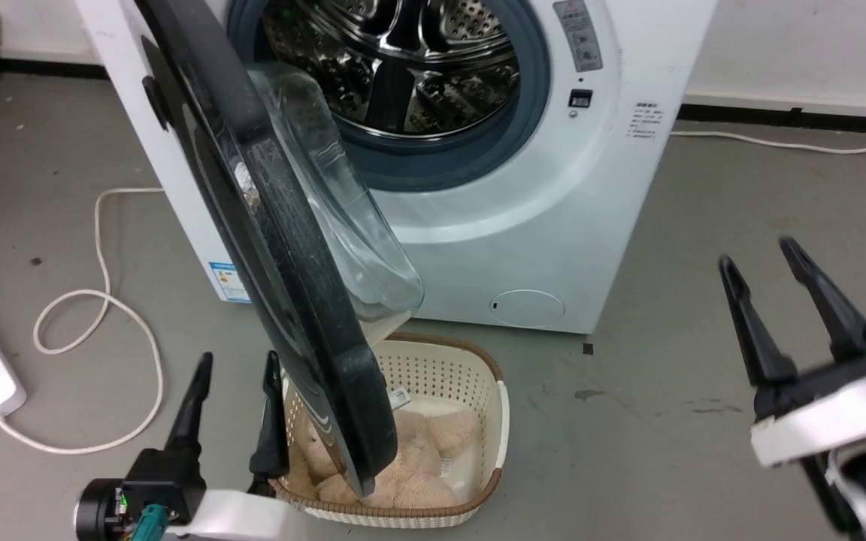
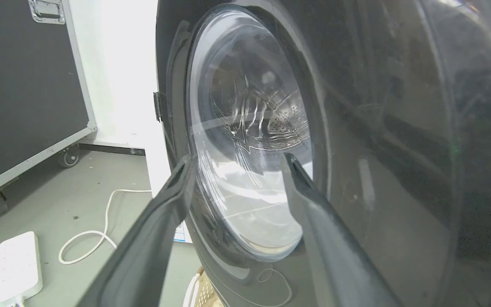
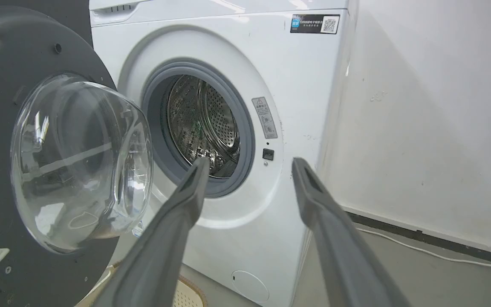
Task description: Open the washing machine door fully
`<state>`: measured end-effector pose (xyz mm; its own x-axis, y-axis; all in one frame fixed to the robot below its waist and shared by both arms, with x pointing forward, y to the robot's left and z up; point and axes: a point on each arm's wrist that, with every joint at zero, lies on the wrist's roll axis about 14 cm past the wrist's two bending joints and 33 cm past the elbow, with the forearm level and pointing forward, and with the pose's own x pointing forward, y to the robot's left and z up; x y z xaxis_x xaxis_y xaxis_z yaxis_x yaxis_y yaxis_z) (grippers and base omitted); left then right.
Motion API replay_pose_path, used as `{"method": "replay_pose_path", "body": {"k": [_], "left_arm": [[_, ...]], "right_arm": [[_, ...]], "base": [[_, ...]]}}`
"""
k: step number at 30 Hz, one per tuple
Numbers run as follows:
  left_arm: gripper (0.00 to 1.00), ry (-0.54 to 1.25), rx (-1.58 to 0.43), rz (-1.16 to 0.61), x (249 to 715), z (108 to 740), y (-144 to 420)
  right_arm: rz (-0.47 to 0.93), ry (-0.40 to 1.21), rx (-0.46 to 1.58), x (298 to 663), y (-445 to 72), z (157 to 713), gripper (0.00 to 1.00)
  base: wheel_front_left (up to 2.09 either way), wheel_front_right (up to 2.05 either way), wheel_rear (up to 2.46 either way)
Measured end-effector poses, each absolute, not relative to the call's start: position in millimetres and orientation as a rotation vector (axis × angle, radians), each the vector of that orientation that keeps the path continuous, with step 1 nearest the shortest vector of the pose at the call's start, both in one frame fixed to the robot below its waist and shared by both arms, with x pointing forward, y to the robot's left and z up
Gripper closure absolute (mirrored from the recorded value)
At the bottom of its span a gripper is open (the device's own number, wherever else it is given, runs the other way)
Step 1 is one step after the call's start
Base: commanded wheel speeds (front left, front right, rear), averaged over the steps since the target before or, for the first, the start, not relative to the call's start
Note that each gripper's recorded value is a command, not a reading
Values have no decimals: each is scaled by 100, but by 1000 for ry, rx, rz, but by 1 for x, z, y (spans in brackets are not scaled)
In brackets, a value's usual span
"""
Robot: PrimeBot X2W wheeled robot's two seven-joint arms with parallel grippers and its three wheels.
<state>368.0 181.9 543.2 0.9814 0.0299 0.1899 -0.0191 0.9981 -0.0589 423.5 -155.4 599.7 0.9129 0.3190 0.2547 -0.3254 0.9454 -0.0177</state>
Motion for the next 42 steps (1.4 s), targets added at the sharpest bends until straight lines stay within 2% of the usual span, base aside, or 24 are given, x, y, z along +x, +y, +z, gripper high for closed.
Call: {"method": "replay_pose_path", "body": {"k": [6, 12, 27, 28, 29, 30, 36, 42], "left_arm": [[0, -162, -64, -27, 365, 534, 172], [0, -159, -59, -44, 363, 533, 170], [0, -136, -45, -36, 358, 526, 170], [37, -134, -45, -38, 358, 526, 170], [90, -135, -46, -40, 357, 526, 169], [100, -136, -47, -42, 357, 526, 168], [100, -252, -120, 50, 359, 563, 192], [100, -617, -180, 116, 351, 677, 218]], "right_arm": [[176, -273, 56, 390, -169, 580, 0], [136, -183, 85, 365, -164, 547, 0], [124, -141, 80, 361, -163, 532, 0], [125, -139, 81, 361, -163, 531, 0], [126, -137, 82, 361, -162, 531, 0], [127, -136, 83, 361, -162, 530, 0], [130, -133, 94, 361, -160, 530, 0], [132, -131, 96, 361, -160, 529, 0]], "base": [[0, 0, 0], [0, 0, 0], [0, 0, 0], [0, 0, 0], [0, 0, 0], [0, 0, 0], [0, 0, 0], [0, 0, 0]]}}
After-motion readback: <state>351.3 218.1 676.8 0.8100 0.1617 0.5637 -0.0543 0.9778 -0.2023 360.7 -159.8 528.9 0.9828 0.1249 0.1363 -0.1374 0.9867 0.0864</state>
